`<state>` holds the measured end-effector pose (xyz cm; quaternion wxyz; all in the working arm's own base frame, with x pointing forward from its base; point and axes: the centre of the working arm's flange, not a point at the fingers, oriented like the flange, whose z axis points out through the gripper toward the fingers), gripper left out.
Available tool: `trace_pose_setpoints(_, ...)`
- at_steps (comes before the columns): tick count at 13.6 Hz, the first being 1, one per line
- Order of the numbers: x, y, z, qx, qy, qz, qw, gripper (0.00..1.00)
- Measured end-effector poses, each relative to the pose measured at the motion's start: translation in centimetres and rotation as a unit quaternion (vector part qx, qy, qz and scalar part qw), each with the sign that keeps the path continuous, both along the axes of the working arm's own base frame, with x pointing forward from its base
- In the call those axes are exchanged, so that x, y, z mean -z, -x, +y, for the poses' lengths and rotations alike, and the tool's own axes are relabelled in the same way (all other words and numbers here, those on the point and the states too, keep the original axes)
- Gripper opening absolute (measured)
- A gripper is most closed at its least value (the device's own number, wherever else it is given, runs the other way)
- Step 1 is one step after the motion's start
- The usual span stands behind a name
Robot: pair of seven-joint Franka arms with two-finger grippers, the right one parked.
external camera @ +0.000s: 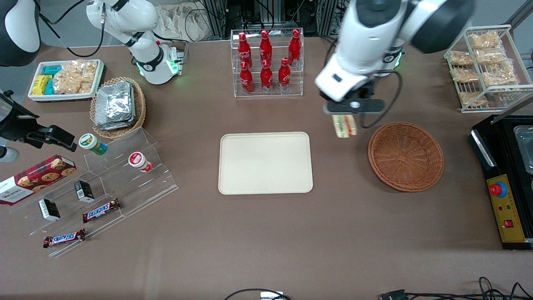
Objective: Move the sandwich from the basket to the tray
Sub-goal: 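Carry the sandwich with the left gripper over to the cream tray, then lower the sandwich onto the tray and open the left gripper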
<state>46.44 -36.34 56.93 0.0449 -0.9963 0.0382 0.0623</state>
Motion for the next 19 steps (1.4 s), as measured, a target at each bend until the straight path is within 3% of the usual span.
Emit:
trace_pose_setpoints(2,2.6,0.3,-2.5,0.012,0.005,0.004,0.9999,0.15)
trace_pose_setpoints(5,10.0,-1.5,-3.9,0.024,0.026,-0.002,0.9994,0.15)
trace_pose_setpoints(10,23.5,-2.3,-4.4,0.062,0.024,-0.003,0.9978,0.15)
trace_pose_setpoints(13,29.0,-3.0,-4.4,0.074,0.01,-0.01,0.9972,0.15)
trace_pose_setpoints(19,31.5,-3.0,-5.1,0.048,0.022,-0.007,0.9986,0.15)
